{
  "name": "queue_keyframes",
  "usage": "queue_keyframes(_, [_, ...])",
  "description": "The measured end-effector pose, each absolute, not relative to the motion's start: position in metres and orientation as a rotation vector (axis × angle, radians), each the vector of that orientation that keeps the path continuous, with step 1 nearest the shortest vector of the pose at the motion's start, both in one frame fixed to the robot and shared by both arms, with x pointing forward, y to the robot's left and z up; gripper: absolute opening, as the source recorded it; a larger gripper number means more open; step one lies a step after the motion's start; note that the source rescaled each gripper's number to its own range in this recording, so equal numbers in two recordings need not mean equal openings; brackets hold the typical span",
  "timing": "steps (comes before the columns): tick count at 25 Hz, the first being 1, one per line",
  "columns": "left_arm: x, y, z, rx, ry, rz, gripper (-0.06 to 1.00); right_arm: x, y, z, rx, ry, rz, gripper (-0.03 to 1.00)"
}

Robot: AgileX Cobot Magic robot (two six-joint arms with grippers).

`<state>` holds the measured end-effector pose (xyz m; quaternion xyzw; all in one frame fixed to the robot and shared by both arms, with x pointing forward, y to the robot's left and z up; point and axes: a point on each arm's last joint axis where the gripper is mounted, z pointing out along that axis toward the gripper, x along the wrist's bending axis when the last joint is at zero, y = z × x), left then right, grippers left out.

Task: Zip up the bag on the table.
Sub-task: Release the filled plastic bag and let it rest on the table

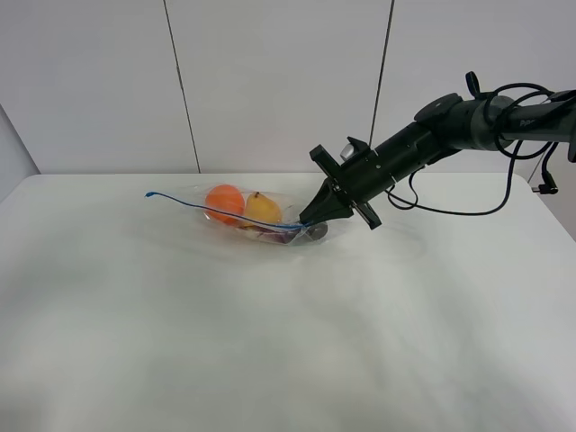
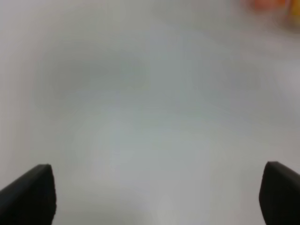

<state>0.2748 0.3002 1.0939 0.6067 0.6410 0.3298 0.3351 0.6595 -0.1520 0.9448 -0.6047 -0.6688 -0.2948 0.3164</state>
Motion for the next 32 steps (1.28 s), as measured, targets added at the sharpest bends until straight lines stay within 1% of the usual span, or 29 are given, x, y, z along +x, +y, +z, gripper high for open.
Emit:
queue_keyframes(4, [0.24,0.298,1.097,1.47,1.545,0.982,1.0,0.659,-0.152,0.945,-1.591,-1.761,-0.775,0.0])
queue_keyframes(8, [0.225,0.297,1.097,1.448,1.453,1.003,1.0,0.659,-0.152,0.945,-1.591,-1.761,-0.775,0.0])
queue_keyframes(13, [0.224,0.299,1.097,1.502,1.364,0.944,1.0,0.659,-0.152,0.945,-1.591,-1.761,-0.775,0.0])
queue_keyframes(18, [0.224,0.299,1.095,1.512,1.354,0.934,1.0,0.659,-0.152,0.945,-1.591,-1.761,-0.775,0.0])
queue_keyframes(22, [0.229,0.299,1.079,1.58,1.411,0.893,1.0,0.659,-0.152,0.945,-1.591,-1.761,-0.775,0.0])
queue_keyframes(32, [0.221,0.3,1.077,1.568,1.376,0.927,1.0,0.659,-0.152,0.945,-1.591,-1.761,-0.775,0.0])
